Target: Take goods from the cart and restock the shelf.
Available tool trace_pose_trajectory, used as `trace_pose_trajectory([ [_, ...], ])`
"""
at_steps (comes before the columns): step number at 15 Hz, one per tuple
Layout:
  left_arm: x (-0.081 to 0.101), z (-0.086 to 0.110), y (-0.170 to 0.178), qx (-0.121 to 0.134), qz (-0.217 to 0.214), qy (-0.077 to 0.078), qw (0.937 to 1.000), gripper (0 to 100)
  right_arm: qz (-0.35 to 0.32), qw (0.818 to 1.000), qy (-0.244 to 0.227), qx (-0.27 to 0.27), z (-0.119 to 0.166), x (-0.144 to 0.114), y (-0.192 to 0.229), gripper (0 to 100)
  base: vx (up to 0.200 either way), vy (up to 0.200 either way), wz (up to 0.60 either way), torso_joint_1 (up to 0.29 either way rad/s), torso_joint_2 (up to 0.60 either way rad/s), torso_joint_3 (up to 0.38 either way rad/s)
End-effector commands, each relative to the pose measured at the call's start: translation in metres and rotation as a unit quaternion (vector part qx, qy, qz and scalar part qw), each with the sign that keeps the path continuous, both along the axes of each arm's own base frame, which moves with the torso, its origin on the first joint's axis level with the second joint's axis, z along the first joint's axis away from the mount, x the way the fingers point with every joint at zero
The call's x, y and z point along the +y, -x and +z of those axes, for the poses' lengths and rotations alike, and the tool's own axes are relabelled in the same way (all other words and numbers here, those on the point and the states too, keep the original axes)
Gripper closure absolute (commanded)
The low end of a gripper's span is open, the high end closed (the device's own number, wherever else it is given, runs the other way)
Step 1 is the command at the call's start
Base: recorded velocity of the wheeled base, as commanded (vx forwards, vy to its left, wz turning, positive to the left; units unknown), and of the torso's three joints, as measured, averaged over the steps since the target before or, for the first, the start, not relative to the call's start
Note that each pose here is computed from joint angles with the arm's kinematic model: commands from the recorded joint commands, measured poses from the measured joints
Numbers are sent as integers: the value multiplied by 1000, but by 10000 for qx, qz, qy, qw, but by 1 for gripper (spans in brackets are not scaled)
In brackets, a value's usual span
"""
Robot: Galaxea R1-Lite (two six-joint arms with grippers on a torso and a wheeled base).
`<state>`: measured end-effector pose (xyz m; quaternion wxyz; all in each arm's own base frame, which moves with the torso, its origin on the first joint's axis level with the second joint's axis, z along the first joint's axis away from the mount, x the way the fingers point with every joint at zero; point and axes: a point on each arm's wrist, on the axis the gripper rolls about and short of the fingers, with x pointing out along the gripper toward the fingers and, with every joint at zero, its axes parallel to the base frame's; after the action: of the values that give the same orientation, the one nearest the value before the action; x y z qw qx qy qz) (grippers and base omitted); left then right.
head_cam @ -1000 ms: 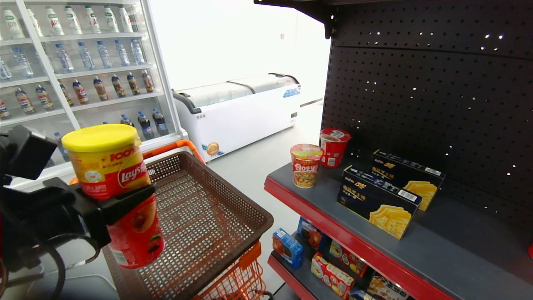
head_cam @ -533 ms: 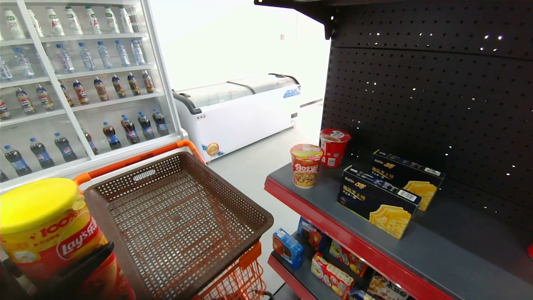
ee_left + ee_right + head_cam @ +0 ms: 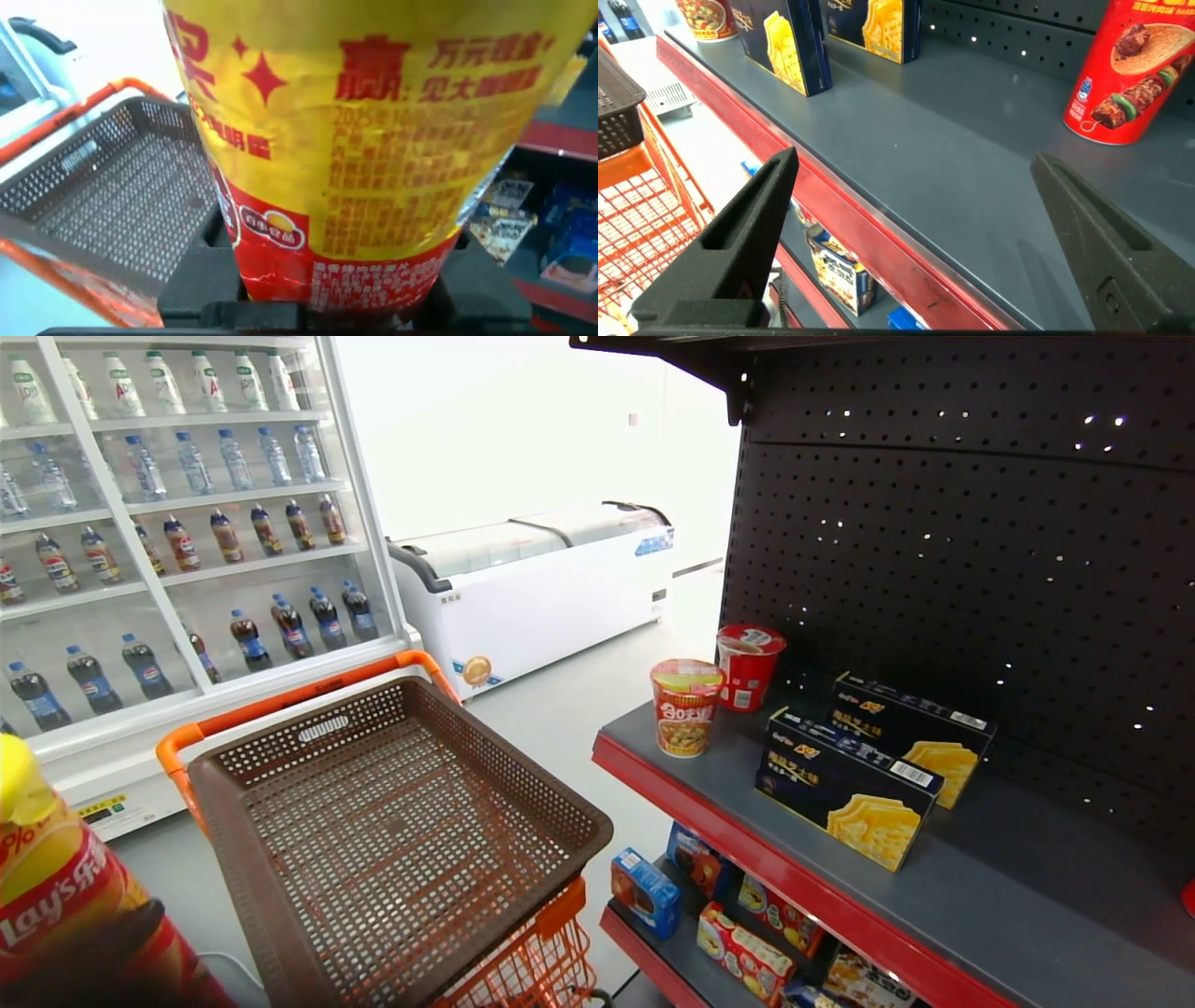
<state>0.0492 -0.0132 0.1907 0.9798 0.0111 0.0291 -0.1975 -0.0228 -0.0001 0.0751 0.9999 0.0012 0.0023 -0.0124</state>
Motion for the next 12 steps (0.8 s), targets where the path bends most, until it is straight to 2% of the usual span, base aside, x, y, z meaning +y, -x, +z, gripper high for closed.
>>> trace_pose_trajectory([
  [1, 4, -14, 25, -92, -2, -4, 10000, 100, 2, 10000, 4, 0, 0, 0, 0, 0, 0, 0, 0, 0, 0, 0],
  [3, 5, -19, 32, -142, 6, 11, 9999, 100, 2, 10000, -4, 0, 0, 0, 0, 0, 0, 0, 0, 0, 0, 0],
  [5, 5, -20, 32, -67, 6, -1, 10000, 100, 2, 10000, 4, 0, 0, 0, 0, 0, 0, 0, 0, 0, 0, 0],
  [10, 5, -19, 32, -66, -2, 0, 10000, 100, 2, 10000, -4, 0, 0, 0, 0, 0, 0, 0, 0, 0, 0, 0],
  [12, 5, -18, 32, -79, -25, 10, 10000, 100, 2, 10000, -4, -8, 0, 0, 0, 0, 0, 0, -600, 5, 0, 5],
])
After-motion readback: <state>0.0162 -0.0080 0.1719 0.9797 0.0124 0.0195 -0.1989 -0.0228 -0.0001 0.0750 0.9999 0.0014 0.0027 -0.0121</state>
